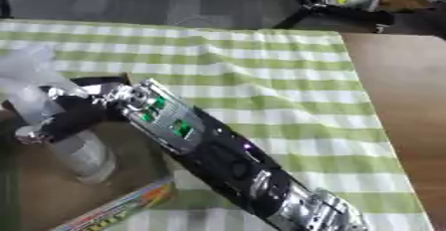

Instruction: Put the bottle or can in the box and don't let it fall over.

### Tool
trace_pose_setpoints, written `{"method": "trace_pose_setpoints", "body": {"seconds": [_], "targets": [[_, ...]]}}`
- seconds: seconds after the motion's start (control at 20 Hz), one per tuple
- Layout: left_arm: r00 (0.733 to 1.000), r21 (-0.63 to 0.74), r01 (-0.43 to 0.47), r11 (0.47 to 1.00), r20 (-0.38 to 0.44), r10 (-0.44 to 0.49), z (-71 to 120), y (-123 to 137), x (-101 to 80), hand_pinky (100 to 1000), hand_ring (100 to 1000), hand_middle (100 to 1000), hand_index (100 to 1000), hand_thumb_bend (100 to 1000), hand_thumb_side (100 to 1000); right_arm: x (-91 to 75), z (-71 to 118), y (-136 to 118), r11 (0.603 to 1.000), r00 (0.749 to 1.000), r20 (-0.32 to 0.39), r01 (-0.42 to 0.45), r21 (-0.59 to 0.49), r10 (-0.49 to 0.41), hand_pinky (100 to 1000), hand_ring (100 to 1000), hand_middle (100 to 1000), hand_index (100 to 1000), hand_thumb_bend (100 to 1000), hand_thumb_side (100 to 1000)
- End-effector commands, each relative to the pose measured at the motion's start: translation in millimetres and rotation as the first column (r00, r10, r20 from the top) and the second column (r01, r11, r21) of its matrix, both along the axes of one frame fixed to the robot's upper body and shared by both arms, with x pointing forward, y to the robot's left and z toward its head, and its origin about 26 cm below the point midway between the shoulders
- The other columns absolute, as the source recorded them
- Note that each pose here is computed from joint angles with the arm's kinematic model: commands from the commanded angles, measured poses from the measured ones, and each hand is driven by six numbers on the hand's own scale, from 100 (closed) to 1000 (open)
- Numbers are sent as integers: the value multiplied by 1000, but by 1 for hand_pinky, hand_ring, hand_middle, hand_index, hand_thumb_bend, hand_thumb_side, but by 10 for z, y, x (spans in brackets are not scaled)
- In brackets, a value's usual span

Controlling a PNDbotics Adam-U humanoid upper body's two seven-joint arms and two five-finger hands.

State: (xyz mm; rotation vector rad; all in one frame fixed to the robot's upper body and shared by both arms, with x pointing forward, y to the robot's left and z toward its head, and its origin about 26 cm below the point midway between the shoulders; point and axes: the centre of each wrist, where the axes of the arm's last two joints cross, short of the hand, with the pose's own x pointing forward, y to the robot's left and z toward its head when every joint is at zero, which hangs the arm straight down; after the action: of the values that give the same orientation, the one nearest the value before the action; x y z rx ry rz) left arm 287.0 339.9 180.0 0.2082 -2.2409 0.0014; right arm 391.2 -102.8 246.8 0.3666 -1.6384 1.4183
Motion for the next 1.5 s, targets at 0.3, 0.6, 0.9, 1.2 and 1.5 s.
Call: {"method": "trace_pose_setpoints", "body": {"seconds": [0.3,0.6,0.9,1.2,1.5], "targets": [[1000,27,-11,1000,22,10,77,38,-33,929,827,921,828,100,768,-88,152,-69,997,995,64,-76,6,76,1000,1000,1000,1000,100,638],[1000,31,-15,999,10,15,43,47,-44,930,827,922,829,100,770,-105,21,-259,991,989,52,-134,-28,136,1000,1000,1000,1000,100,461],[1000,33,-10,999,6,10,34,42,-43,930,827,922,829,100,772,-25,-16,-301,984,985,6,-169,-48,170,1000,1000,1000,1000,100,434],[1000,34,1,999,7,-1,39,27,-38,931,829,922,830,100,773,11,75,-298,977,980,25,-193,-95,196,1000,1000,1000,1000,100,155],[1000,32,17,999,8,-17,52,1,-26,932,830,922,830,100,773,76,266,-238,958,970,78,-213,-191,231,1000,1000,1000,1000,100,100]]}}
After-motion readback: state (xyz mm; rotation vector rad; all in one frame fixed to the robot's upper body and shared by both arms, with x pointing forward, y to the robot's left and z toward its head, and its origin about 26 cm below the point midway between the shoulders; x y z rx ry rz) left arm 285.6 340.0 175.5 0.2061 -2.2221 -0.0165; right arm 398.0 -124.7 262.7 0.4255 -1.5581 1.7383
